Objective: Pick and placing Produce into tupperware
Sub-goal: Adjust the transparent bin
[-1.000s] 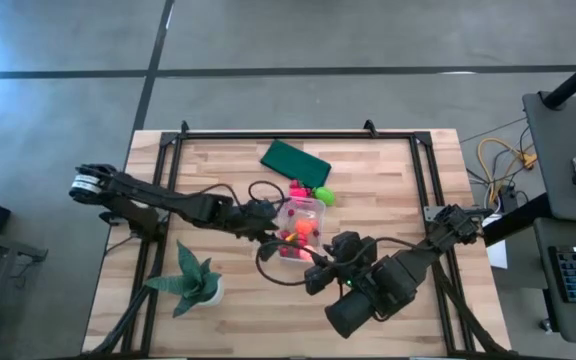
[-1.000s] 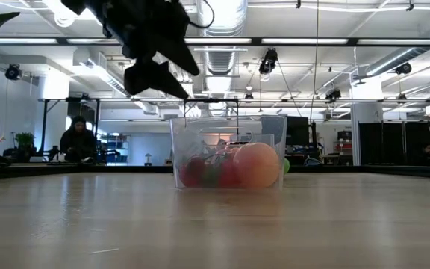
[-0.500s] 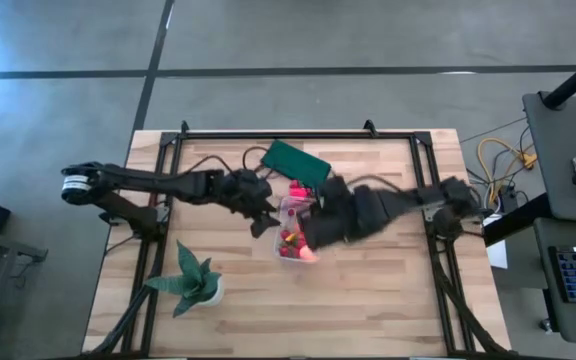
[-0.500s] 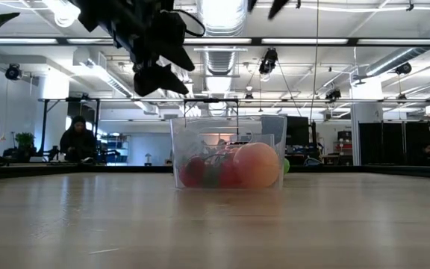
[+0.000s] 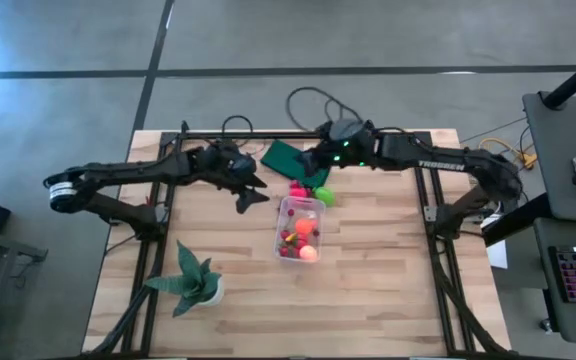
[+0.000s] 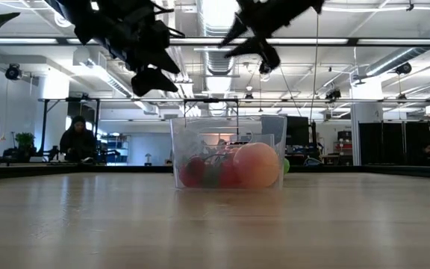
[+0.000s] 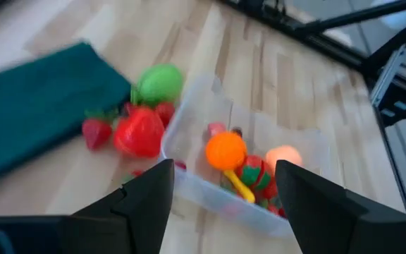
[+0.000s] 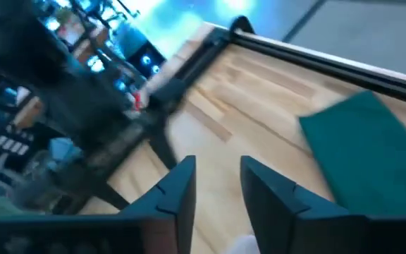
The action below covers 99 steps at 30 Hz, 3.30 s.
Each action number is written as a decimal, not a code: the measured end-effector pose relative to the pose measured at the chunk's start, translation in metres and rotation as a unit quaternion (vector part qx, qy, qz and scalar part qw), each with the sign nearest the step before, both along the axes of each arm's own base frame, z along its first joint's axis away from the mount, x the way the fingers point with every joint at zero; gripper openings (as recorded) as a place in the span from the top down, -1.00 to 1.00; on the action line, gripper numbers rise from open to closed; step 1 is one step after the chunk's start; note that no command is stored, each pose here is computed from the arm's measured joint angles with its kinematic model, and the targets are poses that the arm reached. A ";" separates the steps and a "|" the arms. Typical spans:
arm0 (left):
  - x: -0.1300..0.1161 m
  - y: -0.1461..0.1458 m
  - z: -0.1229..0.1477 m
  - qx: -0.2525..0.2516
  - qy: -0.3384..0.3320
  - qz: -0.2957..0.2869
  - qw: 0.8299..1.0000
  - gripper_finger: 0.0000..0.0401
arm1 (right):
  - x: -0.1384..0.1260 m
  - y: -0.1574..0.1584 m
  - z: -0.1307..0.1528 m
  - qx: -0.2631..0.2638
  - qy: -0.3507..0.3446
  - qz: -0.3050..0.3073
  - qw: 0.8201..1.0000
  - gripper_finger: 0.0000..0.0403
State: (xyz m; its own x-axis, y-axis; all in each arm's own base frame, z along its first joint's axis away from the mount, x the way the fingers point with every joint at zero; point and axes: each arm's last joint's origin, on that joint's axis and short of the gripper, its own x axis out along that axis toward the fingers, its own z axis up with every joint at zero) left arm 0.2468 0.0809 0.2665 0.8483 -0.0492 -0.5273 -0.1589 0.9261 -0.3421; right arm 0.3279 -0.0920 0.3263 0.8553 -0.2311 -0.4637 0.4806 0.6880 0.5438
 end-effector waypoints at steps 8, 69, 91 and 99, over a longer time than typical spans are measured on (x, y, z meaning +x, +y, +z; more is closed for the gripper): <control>0.005 0.025 -0.008 -0.014 -0.033 -0.023 0.999 -0.16 | -0.058 -0.021 -0.047 0.118 0.134 -0.106 0.978 0.60; 0.071 0.057 -0.051 -0.095 0.096 0.032 0.990 -0.16 | -0.020 -0.038 -0.123 0.132 0.221 -0.089 0.962 0.59; 0.077 0.060 -0.075 -0.078 0.137 0.074 0.985 0.73 | -0.018 -0.029 -0.125 0.141 0.222 -0.096 0.960 0.86; 0.083 0.054 -0.086 -0.106 0.147 0.050 0.982 0.98 | -0.018 -0.029 -0.125 0.142 0.221 -0.096 0.960 0.86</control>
